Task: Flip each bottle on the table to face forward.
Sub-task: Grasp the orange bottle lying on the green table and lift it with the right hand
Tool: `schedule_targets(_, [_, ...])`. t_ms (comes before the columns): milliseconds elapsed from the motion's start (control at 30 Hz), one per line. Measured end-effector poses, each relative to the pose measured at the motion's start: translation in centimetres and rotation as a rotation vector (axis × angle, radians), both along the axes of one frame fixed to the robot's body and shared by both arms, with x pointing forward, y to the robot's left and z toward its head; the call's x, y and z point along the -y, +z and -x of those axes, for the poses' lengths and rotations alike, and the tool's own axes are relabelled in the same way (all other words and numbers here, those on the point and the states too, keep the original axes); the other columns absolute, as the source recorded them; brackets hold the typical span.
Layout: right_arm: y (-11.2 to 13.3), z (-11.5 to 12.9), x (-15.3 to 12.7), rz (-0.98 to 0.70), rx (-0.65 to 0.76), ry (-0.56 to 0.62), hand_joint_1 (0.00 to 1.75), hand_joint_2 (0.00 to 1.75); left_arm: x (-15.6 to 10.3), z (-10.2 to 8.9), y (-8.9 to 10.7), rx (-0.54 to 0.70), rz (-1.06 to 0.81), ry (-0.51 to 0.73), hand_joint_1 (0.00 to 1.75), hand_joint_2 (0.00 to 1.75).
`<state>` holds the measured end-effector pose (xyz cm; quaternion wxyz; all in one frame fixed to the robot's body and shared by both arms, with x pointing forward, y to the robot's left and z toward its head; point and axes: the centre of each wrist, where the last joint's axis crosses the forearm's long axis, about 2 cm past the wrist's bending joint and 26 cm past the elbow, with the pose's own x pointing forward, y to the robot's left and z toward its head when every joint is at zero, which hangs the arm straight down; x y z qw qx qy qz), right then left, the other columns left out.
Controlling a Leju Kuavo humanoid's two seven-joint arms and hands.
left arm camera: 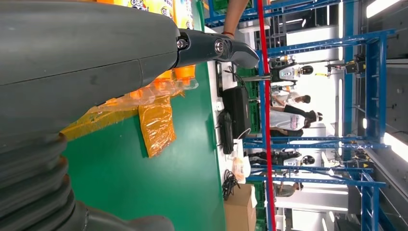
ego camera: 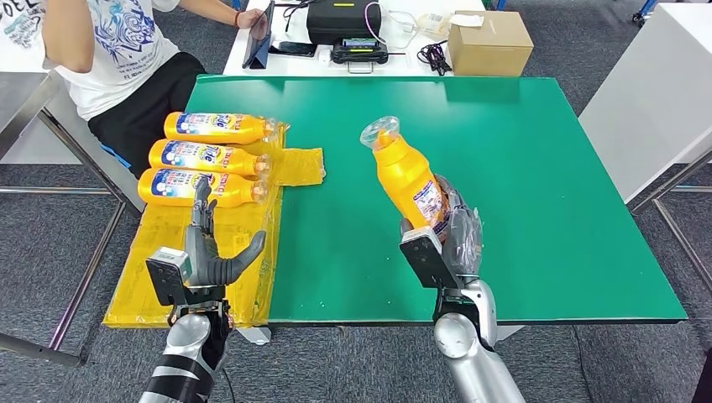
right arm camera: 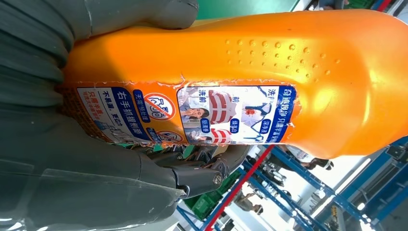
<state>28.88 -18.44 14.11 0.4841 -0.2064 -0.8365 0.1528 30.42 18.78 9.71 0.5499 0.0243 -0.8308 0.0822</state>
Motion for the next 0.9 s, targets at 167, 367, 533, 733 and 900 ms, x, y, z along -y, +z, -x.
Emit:
schedule_targets(167, [0.0,0.0,0.0,0.003,0.009,-0.004,1.75,1.75,0.0,0.0,0.0,-0.008,0.008,-0.008,0.0,1.75])
schedule_targets(367, [0.1,0.6,0.8,0.002,0.159,-0.107,1.75,1.75,0.9,0.0,0.0,-0.092,0.168,-0.218,0.0,1.75])
schedule_targets(533, [-0.9,1.1,1.1,0.045,0.198,-0.089,1.75,1.75,2.7,0.2,0.2,-0.127,0.27,-0.457,0.0,1.75])
schedule_targets(733, [-4.1,2.1,-4.5,0.112,0.18,0.124,1.75,1.75,5.0,0.2,0.2,-0.157,0.35,-0.784,0.0,1.75])
schedule_targets(900, [-6.0,3.9,-9.6,0.038,0.093,0.238,1.75,1.75,5.6,0.3,-0.1,-0.176,0.316,-0.82,0.0,1.75])
